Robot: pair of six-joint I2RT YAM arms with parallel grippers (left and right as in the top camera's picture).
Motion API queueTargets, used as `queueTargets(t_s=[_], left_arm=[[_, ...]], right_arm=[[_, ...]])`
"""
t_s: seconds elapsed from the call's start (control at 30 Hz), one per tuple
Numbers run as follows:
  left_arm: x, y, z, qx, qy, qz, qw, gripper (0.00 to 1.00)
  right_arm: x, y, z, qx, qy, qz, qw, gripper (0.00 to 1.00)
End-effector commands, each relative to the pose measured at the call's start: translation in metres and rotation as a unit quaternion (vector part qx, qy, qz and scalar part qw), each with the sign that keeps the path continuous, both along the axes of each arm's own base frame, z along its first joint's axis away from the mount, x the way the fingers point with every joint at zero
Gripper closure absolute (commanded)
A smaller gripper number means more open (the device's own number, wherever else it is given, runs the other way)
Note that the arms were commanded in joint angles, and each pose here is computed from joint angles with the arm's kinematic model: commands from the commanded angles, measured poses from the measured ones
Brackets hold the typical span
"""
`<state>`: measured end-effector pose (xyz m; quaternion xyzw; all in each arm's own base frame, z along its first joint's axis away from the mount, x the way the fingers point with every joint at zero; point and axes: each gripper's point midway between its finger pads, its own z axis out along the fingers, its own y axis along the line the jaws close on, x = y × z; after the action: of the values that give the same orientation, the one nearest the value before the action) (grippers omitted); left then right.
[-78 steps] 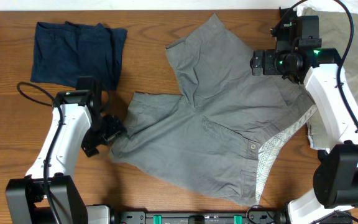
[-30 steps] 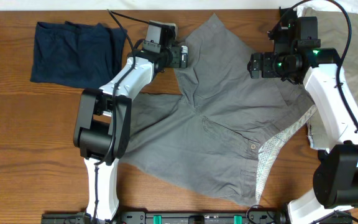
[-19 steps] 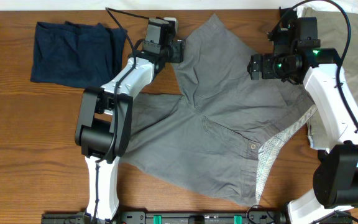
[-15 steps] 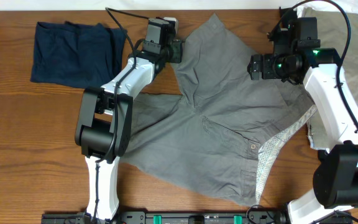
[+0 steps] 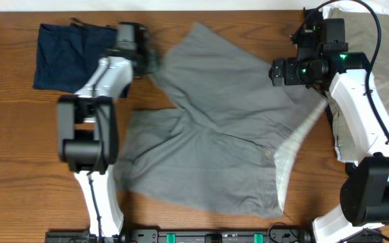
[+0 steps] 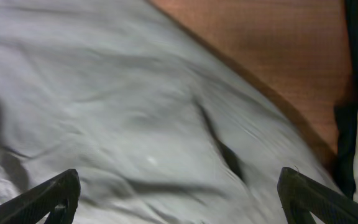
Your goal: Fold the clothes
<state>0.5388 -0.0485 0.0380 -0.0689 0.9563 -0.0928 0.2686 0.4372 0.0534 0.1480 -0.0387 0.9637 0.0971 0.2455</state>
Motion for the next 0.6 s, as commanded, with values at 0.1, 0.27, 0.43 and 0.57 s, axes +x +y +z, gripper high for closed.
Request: queueTargets(t_s=[0.1,0.27,0.43,0.57], left_arm=[[-0.005,0.069,0.055,0.007,-0.027,0.074,0.997,0.13],[-0.027,0.073,0.081,0.009,-0.012,0.078,0.997,0.05],[-0.062,0.064,0.127,0.009,-0.006,0.071,0.997,0.05],[-0.094,0.057,0.150,0.010,0.012,0.064,0.998,0.05]], right_arm=[[0.006,0.009,0.006,0.002,-0.014,0.014,1.000,0.01],[0.005,0.008,0.003,0.010,-0.006,-0.004,1.000,0.01],[-0.005,0.020,-0.028,0.005,0.042,0.010,0.999,0.46],[-0.016,0.031,-0.063,-0.007,0.097,0.020,0.995,0.67]])
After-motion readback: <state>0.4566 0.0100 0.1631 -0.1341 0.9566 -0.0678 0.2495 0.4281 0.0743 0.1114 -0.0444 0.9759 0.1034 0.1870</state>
